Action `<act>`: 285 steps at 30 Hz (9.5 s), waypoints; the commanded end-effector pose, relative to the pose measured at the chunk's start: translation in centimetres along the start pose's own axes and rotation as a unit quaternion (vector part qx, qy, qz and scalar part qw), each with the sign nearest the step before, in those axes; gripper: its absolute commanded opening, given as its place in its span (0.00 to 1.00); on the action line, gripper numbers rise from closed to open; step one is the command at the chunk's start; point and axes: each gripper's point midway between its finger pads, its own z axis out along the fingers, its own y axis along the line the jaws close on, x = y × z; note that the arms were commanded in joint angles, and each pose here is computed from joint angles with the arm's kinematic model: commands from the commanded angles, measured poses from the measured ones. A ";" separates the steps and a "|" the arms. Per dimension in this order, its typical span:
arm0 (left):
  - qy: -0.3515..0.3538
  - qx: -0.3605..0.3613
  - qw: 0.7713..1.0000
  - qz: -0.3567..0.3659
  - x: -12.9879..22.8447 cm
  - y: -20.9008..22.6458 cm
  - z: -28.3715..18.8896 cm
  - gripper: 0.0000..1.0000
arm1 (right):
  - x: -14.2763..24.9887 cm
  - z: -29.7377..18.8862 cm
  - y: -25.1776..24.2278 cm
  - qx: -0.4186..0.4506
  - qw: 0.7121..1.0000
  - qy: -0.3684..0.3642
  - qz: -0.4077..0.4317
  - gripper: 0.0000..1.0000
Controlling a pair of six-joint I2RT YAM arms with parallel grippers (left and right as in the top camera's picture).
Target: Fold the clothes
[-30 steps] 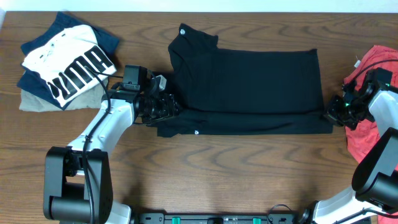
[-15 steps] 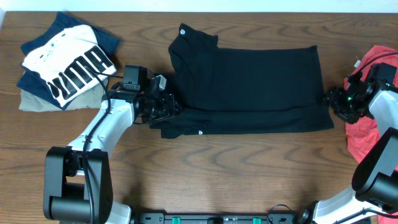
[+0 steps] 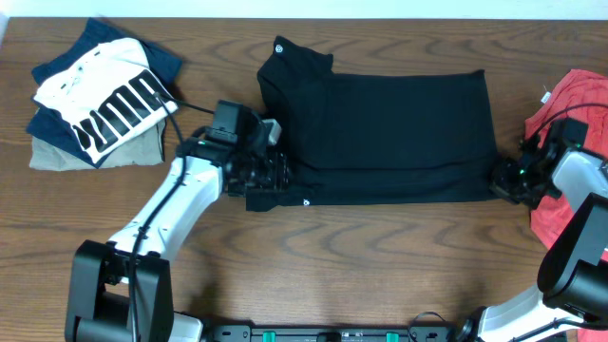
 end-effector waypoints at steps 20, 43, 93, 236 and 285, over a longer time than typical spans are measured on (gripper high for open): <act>-0.035 -0.099 0.994 0.033 -2.1 2.9 2.0 0.19 | 3.1 1.4 -1.8 0.021 0.999 0.022 0.014 0.01; -0.037 -0.005 0.987 -0.155 -3.2 4.4 -1.0 0.95 | 3.3 1.4 -2.3 0.034 0.999 0.025 0.014 0.01; -0.061 -0.206 0.962 -0.166 1.3 12.8 -1.7 0.64 | 3.6 1.4 -2.7 0.047 0.998 0.030 0.015 0.01; -0.003 -0.171 0.957 -0.233 4.2 8.7 -3.9 0.38 | 1.1 -3.3 -0.3 0.019 0.999 0.038 0.016 0.27; 0.037 -0.199 0.957 -0.207 4.8 10.4 2.2 0.40 | -5.5 -2.4 1.9 -0.122 0.982 -0.110 0.095 0.02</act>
